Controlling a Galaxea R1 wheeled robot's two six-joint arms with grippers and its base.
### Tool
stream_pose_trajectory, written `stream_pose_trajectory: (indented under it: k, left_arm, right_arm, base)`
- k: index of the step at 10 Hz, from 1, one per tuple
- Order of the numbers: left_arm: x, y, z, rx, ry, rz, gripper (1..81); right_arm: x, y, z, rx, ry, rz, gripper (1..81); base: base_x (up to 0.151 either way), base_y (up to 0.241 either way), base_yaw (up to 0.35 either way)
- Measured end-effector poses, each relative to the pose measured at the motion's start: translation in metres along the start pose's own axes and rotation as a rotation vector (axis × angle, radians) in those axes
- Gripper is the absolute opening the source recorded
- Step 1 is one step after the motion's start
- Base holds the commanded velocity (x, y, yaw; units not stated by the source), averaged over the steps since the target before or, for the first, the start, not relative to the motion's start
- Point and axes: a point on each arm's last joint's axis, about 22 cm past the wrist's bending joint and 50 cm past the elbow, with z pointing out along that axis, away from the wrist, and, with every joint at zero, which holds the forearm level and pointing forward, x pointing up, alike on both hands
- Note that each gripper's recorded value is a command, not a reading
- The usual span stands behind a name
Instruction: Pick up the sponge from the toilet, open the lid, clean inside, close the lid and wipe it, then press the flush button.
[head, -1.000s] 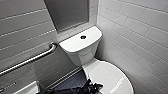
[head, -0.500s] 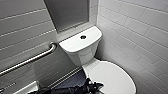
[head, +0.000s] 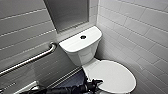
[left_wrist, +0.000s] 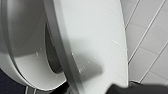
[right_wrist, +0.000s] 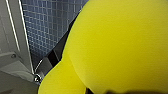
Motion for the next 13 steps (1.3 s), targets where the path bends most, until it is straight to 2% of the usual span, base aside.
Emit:
stream_pose_trajectory:
  k: [1, 3, 6, 9, 10, 13]
  left_arm:
    - [0.004, 0.004, -0.004, -0.014, 0.011, -0.069, 81.1]
    - [0.009, 0.014, -0.013, -0.036, 0.020, -0.122, 81.1]
    - [0.014, 0.028, -0.027, -0.077, 0.040, -0.132, 81.1]
    - [0.019, 0.068, -0.050, -0.147, 0.073, -0.085, 81.1]
    - [0.017, 0.071, -0.050, -0.149, 0.071, -0.084, 81.1]
    - [0.027, 0.076, -0.059, -0.173, 0.090, -0.154, 81.1]
  right_arm:
    - [0.001, 0.001, 0.000, -0.003, 0.002, 0.001, 1.0]
    - [0.000, 0.000, 0.001, 0.002, 0.004, 0.005, 1.0]
    - [0.001, -0.001, 0.000, 0.007, 0.011, 0.001, 1.0]
    - [0.012, -0.009, -0.001, 0.029, 0.039, -0.028, 1.0]
    - [0.009, -0.008, -0.002, 0.028, 0.037, -0.028, 1.0]
    - [0.008, -0.008, -0.002, 0.030, 0.040, -0.027, 1.0]
  base:
    - [0.000, 0.000, 0.000]
    - [0.000, 0.000, 0.000]
    - [0.000, 0.000, 0.000]
    - [0.000, 0.000, 0.000]
    - [0.000, 0.000, 0.000]
    - [0.000, 0.000, 0.000]
